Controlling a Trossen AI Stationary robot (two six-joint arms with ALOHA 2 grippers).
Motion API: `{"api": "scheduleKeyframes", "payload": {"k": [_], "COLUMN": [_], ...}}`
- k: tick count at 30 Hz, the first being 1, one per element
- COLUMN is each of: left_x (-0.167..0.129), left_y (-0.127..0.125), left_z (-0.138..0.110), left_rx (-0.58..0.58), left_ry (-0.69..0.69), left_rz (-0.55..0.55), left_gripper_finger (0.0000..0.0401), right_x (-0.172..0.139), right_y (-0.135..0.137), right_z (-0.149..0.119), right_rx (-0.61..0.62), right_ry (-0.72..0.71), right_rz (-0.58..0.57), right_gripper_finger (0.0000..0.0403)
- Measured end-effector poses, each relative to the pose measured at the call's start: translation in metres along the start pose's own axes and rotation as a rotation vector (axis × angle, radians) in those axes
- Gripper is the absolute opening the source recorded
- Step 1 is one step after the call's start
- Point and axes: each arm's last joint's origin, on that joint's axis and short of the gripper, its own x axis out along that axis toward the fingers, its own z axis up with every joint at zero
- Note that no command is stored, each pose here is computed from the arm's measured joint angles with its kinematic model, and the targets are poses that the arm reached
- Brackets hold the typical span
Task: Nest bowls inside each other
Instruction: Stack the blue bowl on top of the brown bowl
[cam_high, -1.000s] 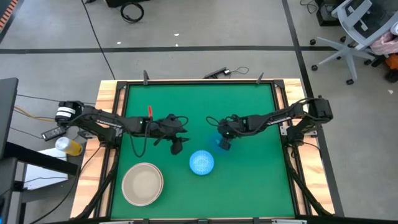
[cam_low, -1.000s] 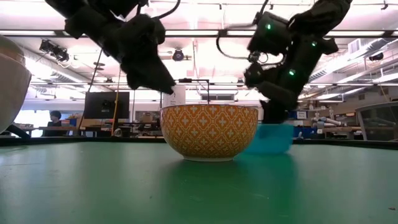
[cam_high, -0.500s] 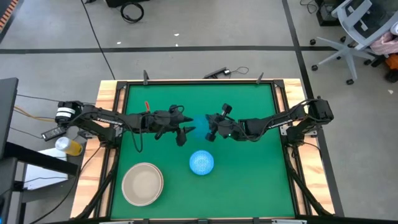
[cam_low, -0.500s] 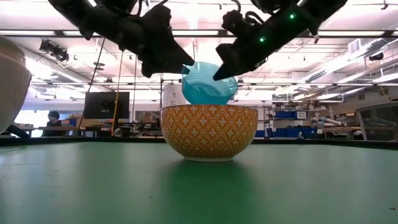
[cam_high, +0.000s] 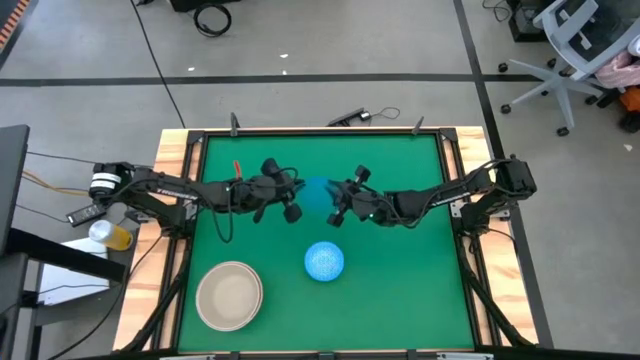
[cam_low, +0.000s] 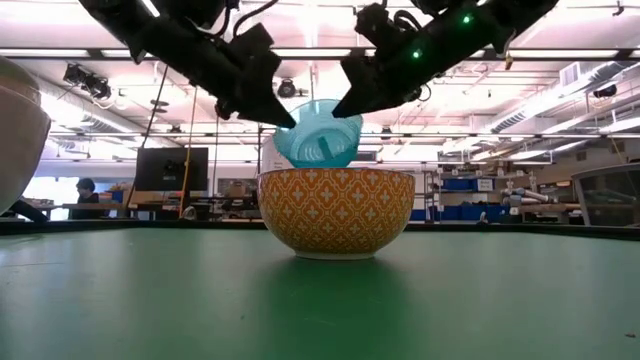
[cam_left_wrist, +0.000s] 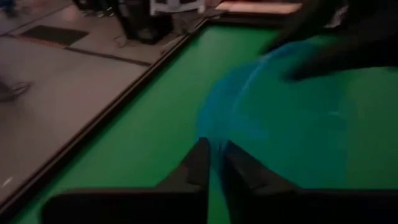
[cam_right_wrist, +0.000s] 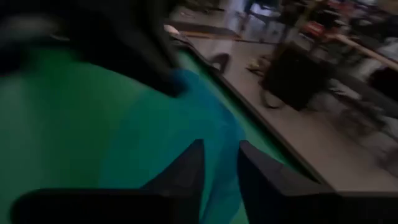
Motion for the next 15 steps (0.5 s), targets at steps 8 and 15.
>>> {"api": "scheduleKeyframes", "payload": {"k": [8, 15], "left_x": [-0.005, -0.061], "left_y": [0.006, -0.004], "left_z": [-0.014, 0.004], "left_rx": [0.036, 0.152], "left_ry": [0.165, 0.418], "left_rz": [-0.006, -0.243], "left_gripper_finger": [0.0003, 0.0003], "right_x": [-0.026, -0.074], "right_y": [0.005, 0.004], "right_z": [0.021, 0.039], "right_rx": [-0.015, 0.029], "right_ry": [-0.115, -0.163], "right_rz": [-0.031, 0.074], "right_gripper_finger": [0.0167, 0.0167]}}
